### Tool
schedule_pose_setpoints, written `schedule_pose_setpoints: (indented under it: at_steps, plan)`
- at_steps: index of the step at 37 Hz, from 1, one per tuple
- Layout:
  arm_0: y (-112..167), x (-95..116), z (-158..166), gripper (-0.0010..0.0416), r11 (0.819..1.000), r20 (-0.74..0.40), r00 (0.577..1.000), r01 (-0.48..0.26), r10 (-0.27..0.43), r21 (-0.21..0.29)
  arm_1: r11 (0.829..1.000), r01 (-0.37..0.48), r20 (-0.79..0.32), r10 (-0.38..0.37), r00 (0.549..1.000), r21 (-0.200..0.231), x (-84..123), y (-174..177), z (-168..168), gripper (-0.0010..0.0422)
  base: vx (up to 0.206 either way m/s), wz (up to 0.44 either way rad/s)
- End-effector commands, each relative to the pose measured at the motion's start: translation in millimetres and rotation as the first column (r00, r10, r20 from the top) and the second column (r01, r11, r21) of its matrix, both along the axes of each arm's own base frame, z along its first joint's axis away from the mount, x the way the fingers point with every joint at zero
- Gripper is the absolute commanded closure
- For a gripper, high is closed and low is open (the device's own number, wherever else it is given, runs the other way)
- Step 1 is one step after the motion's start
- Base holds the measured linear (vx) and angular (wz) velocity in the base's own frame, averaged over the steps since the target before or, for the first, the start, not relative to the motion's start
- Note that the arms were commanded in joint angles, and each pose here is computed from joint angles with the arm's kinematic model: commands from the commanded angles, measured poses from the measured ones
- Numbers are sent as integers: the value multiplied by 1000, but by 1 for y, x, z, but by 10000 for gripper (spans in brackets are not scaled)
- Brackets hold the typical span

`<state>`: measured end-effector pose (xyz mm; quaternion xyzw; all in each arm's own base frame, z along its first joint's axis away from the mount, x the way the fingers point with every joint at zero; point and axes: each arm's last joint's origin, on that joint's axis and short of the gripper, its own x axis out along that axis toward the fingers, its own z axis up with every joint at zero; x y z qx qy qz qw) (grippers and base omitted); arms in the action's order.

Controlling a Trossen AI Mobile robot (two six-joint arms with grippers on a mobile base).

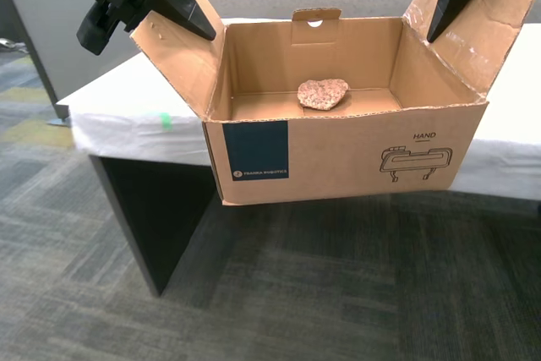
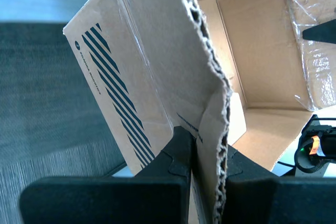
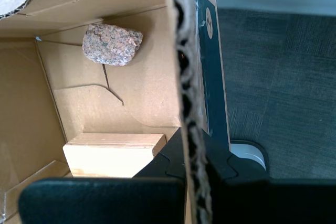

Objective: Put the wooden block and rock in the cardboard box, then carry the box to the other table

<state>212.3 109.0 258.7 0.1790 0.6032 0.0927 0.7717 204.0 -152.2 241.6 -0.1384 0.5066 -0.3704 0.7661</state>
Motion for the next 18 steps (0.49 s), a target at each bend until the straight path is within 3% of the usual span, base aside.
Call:
schedule_pose_setpoints:
  at_steps: [1,14,18]
  plan:
    - [0,1,1,406,1000,12,1000,18,-18,-7,1000,16,19,-16,1000,-24,1,-1,2,413,181,-229]
    - [0,2,1,406,1000,42,999,-7,8,-24,997,-49,-6,48,999,-63,4,-3,5,413,174,-297]
    - [0,2,1,406,999,52,998,-30,32,-30,993,-110,5,110,994,-34,5,-2,4,413,163,-359]
